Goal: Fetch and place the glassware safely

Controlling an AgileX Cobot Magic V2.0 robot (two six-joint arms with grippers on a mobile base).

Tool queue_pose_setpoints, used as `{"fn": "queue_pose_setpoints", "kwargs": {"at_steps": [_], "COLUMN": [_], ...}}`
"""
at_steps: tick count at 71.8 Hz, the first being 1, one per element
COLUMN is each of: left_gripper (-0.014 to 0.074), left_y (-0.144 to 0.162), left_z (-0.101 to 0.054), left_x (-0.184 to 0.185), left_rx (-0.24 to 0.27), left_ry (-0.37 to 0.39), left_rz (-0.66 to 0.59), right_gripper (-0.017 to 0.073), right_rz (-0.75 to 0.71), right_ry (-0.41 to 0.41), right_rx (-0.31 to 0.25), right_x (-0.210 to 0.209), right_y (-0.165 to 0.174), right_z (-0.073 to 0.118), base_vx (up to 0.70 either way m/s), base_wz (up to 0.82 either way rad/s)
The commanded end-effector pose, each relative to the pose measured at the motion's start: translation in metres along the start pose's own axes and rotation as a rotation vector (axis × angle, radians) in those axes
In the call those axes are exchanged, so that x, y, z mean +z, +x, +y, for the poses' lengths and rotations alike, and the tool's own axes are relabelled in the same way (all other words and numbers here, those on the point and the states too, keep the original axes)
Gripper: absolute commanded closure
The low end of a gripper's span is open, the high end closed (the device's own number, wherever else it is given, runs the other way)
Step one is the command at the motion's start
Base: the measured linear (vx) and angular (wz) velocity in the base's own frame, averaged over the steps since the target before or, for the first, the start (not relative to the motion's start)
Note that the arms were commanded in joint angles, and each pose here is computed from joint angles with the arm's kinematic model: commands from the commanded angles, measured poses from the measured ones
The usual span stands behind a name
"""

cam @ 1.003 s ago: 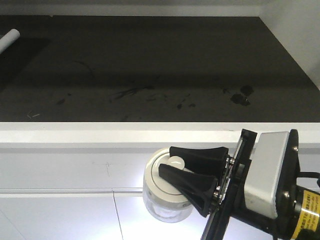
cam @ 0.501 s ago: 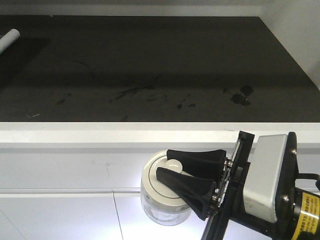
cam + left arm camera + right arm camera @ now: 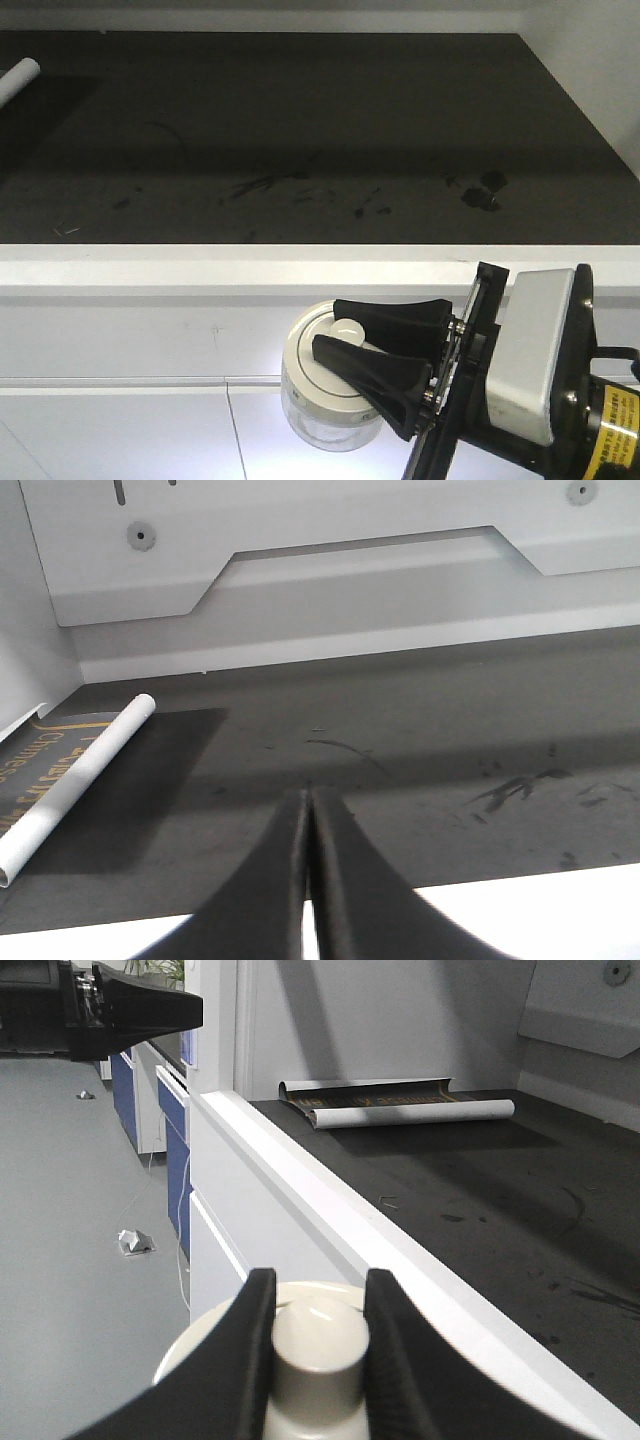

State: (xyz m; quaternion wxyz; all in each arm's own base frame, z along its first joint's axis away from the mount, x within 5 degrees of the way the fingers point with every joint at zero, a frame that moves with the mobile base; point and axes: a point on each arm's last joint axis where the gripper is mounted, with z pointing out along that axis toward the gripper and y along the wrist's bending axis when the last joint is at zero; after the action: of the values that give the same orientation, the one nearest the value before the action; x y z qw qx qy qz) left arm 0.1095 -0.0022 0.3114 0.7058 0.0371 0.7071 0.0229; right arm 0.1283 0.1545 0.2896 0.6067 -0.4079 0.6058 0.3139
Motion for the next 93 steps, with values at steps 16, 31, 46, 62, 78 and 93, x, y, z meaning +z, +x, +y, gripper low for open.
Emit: {"fn": "queue_pose_setpoints", "kwargs": {"at_steps": [16, 31, 46, 62, 78, 93], "left_gripper": [0.0601, 0.0601, 0.0601, 0.0601, 0.0601, 0.0601], "left_y": [-0.0155, -0.0155, -0.0155, -0.0155, -0.0155, -0.0155], "left_z": [0.0003, 0.0003, 0.0003, 0.0003, 0.0003, 0.0003], "left_x": [-0.0011, -0.0011, -0.0011, -0.0011, -0.0011, -0.0011], "left_rx": [-0.014, -0.014, -0.014, -0.014, -0.014, -0.014], "left_ry": [0.003, 0.003, 0.003, 0.003, 0.003, 0.003], "left_rz": [-0.097, -0.097, -0.097, -0.097, -0.097, -0.097], "right_gripper": [0.0563, 0.0563, 0.0563, 0.0563, 0.0563, 0.0563], "right_rz": [-0.116, -0.116, -0.116, -0.116, -0.116, -0.116], "right_ry": [-0.025, -0.025, -0.025, -0.025, -0.025, -0.025], "right_rx": [0.002, 0.002, 0.002, 0.002, 0.002, 0.002], "right_x": [-0.0021, -0.0021, -0.0021, -0.0021, -0.0021, -0.0021], "right_y": [-0.0197, -0.0197, -0.0197, -0.0197, -0.0197, -0.0197], "right_z": [0.0015, 0.0015, 0.0015, 0.0015, 0.0015, 0.0015], "base_vx": [0.00, -0.01, -0.02, -0.06, -0.09, -0.15], "base_wz": [0.00, 0.02, 0.09, 0.25, 0.49, 0.69]}}
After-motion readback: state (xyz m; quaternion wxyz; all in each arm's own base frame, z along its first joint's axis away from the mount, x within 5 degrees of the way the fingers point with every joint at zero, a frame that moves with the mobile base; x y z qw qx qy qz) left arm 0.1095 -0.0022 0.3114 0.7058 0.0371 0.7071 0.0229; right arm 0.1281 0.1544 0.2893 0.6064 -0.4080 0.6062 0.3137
